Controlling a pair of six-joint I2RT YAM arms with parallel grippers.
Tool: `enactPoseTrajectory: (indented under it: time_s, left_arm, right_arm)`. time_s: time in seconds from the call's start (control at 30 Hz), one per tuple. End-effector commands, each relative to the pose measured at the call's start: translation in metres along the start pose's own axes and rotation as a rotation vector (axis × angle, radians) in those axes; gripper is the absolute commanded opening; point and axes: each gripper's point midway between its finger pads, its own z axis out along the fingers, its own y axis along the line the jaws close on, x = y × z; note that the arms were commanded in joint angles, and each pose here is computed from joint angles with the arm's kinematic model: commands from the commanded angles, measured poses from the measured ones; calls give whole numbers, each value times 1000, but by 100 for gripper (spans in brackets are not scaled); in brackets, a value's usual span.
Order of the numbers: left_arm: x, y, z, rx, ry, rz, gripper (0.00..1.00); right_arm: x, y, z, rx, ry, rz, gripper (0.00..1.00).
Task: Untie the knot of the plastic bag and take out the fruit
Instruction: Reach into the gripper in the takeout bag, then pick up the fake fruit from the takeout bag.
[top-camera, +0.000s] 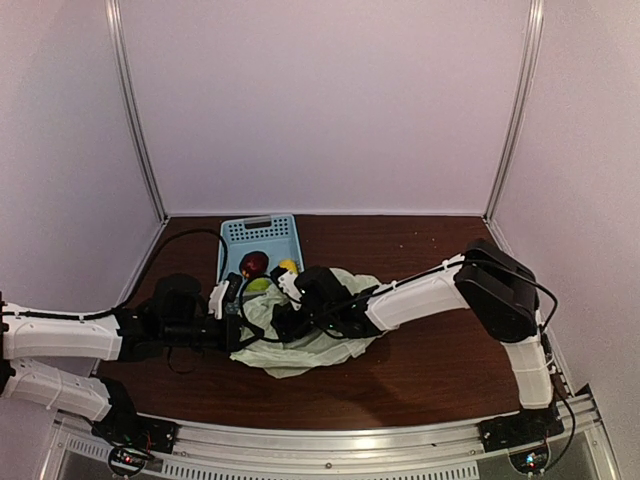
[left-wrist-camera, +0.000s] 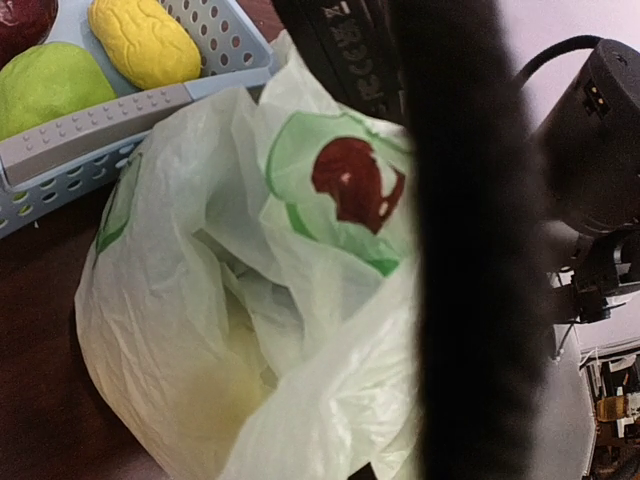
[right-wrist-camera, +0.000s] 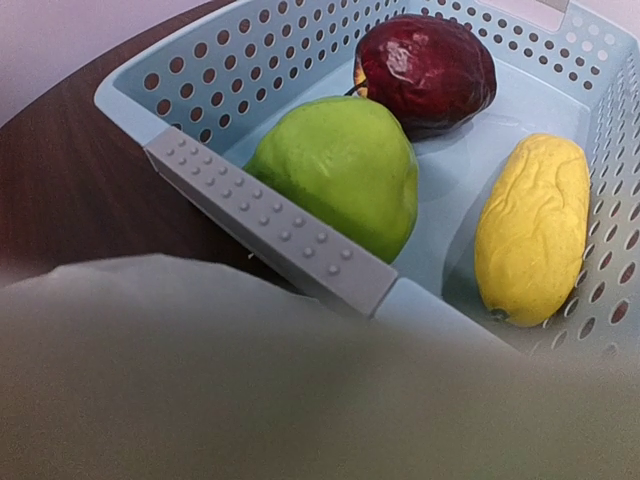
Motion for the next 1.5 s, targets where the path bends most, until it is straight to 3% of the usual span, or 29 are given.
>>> enactPoseTrajectory:
  time_s: [0.0,0.1,0.27,0.43,0.97,1.17,1.47]
  left_arm:
    - [-7,-6,-1,30,-24,0,0]
    - [-5,-5,-2,28,-24,-2,0]
    - [-6,-4,-3,27,-32,-6,0]
    - [-6,-4,-3,27,-31,-6,0]
    - [-7,13,-5,-30,-37,-60,0]
    - [-8,15,-5,-36,-36,-65,0]
    - [-3,18,-4,-41,-25,-46,0]
  right_arm:
    - [-1,-9,12,47,-4,12,95]
    - [-4,-9,14,41,-20,24,92]
    - [-7,-6,13,24,-34,36,73]
    - [-13,-4,6,8,-52,39,65]
    - [-25,1,-68,-20,-99,45,58]
    - [-17,22,-101,-43,-91,46,57]
    - [-56,66,-166,-124,-182,45,57]
